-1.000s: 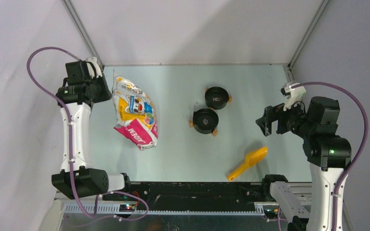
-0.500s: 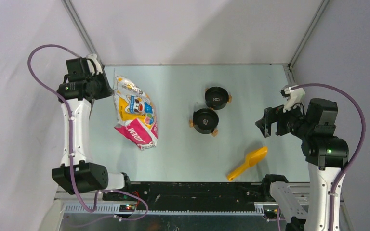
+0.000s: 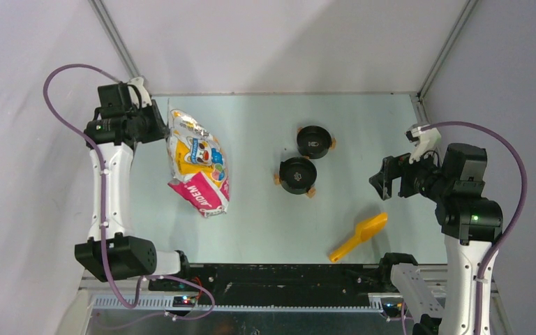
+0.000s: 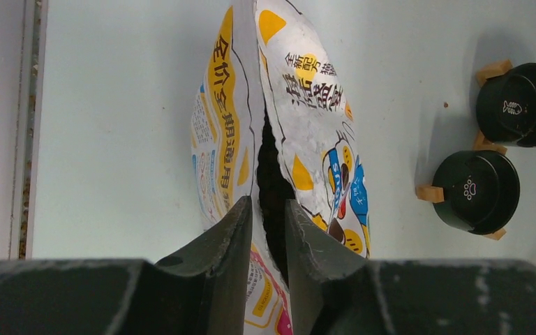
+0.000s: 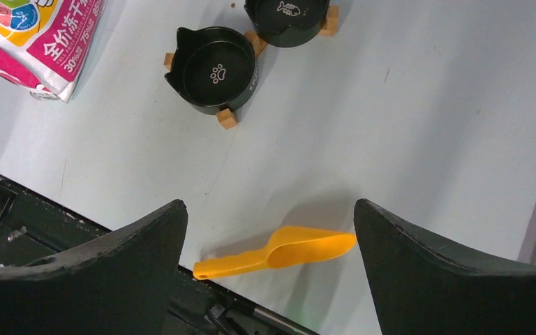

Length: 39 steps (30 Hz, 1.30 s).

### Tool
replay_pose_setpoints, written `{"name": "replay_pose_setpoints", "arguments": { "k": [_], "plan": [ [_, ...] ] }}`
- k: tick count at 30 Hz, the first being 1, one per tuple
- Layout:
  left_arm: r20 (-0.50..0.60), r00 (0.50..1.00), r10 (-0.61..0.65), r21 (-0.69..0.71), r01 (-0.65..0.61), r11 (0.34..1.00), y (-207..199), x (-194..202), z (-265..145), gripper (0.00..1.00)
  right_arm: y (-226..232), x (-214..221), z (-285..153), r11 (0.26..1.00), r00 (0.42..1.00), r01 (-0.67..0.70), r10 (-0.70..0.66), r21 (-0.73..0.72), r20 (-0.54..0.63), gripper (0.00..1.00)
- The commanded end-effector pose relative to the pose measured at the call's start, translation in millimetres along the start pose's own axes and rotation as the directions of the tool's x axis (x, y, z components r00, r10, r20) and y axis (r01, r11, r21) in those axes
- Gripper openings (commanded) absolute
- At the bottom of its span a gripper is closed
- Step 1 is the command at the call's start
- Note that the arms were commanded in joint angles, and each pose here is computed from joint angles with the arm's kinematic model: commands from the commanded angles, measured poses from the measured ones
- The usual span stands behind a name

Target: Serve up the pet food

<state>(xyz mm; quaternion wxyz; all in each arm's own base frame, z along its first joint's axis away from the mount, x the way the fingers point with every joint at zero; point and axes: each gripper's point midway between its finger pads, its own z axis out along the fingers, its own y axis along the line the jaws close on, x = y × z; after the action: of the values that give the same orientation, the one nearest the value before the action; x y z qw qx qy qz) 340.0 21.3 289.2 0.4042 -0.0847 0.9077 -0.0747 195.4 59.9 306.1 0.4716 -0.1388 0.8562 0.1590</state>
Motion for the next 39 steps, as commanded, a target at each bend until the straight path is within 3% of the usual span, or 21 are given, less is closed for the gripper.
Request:
{"name": "replay_pose_setpoints", "arguments": {
  "k": [1,9,10,13,16,24,30,34,39],
  "plan": [
    [0.013,1.0,0.026,0.064,-0.026,0.998,-17,1,-6,0.31,2,-4,1,1.0,1.0,-0.011,0.011,-0.01,0.023,0.91],
    [-0.024,0.999,0.048,-0.056,-0.049,0.997,6,11,-2,0.29,2,-2,0,1.0,1.0,-0.015,0.016,-0.009,0.018,0.92],
    [-0.029,0.998,0.053,-0.082,-0.055,0.995,11,11,-2,0.27,2,-2,0,1.0,1.0,-0.016,0.016,-0.01,0.018,0.92],
    [-0.017,0.997,0.071,-0.124,-0.072,0.99,20,6,-4,0.05,2,-2,1,1.0,1.0,-0.016,0.016,-0.01,0.017,0.92],
    [0.01,0.996,0.083,-0.151,-0.081,0.985,25,-3,-3,0.01,1,-1,2,1.0,1.0,-0.018,0.018,-0.013,0.014,0.92],
    [-0.056,0.995,0.077,-0.114,-0.083,0.99,22,-13,35,0.21,4,-1,6,0.998,0.999,-0.039,0.039,-0.039,0.009,0.92],
    [-0.039,0.994,0.105,-0.131,-0.109,0.985,27,-58,65,0.32,5,0,6,0.998,0.999,-0.04,0.04,-0.044,0.004,0.91],
    [0.024,0.99,0.142,-0.11,-0.139,0.984,22,-102,86,0.37,5,1,6,0.998,0.999,-0.039,0.04,-0.042,0.003,0.91],
    [0.02,0.985,0.169,-0.114,-0.166,0.979,22,-114,117,0.39,5,3,6,0.998,0.999,-0.048,0.048,-0.043,-0.005,0.91]
  ]
}}
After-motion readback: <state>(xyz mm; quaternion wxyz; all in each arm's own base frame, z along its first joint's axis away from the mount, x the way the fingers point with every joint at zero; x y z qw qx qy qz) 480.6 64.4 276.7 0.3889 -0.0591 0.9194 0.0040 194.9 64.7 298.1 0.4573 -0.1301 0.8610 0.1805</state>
